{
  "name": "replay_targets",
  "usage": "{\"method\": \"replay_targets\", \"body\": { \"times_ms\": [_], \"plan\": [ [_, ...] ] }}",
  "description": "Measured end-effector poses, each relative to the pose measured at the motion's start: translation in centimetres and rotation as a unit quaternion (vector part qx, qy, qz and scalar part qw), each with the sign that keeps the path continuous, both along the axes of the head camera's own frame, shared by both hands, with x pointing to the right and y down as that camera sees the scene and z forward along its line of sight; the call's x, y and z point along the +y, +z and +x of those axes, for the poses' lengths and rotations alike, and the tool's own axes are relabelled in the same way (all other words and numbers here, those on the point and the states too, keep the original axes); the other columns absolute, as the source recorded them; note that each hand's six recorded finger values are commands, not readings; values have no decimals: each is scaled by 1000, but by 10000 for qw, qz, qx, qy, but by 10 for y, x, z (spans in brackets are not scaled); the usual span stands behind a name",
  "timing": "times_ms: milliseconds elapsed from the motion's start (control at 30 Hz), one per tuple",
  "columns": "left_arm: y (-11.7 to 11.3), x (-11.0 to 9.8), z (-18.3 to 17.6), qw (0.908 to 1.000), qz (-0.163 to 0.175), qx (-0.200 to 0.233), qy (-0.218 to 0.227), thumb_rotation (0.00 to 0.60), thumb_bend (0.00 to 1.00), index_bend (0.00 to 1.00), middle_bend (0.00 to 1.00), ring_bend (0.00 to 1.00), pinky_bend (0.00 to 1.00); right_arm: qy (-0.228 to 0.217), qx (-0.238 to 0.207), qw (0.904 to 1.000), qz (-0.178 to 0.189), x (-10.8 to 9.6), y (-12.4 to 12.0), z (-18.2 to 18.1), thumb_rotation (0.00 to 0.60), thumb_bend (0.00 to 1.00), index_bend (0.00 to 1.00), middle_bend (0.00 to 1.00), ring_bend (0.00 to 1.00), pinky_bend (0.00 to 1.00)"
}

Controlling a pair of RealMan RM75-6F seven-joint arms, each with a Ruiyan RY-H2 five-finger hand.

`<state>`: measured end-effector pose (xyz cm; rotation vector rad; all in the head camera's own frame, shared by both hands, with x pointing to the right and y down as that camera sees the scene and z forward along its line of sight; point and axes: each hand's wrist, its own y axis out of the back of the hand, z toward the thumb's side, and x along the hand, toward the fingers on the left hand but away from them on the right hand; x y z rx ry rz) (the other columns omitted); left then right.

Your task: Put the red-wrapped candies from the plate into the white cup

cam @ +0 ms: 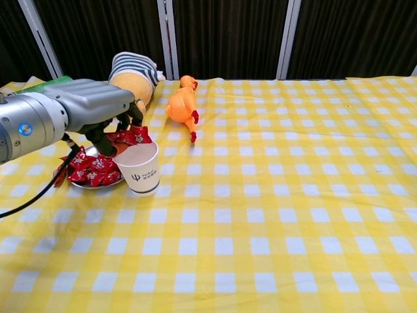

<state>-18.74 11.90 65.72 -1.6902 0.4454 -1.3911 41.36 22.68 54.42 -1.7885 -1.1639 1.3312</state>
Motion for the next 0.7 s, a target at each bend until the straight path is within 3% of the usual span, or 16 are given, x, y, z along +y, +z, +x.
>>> {"method": "replay_targets", "body": {
  "times_ms": [300,700],
  "plan": [
    [-2,3,6,10000,-12,60,29,600,401,387,474,833,897,-12,-17,10000,10,0,-1,-1,600,386,0,0,0,0],
    [-12,-5,-6,9996,40,229,-186,600,394,339,355,833,897,-9,-4,10000,8,1,-1,-1,600,386,0,0,0,0]
  ]
}}
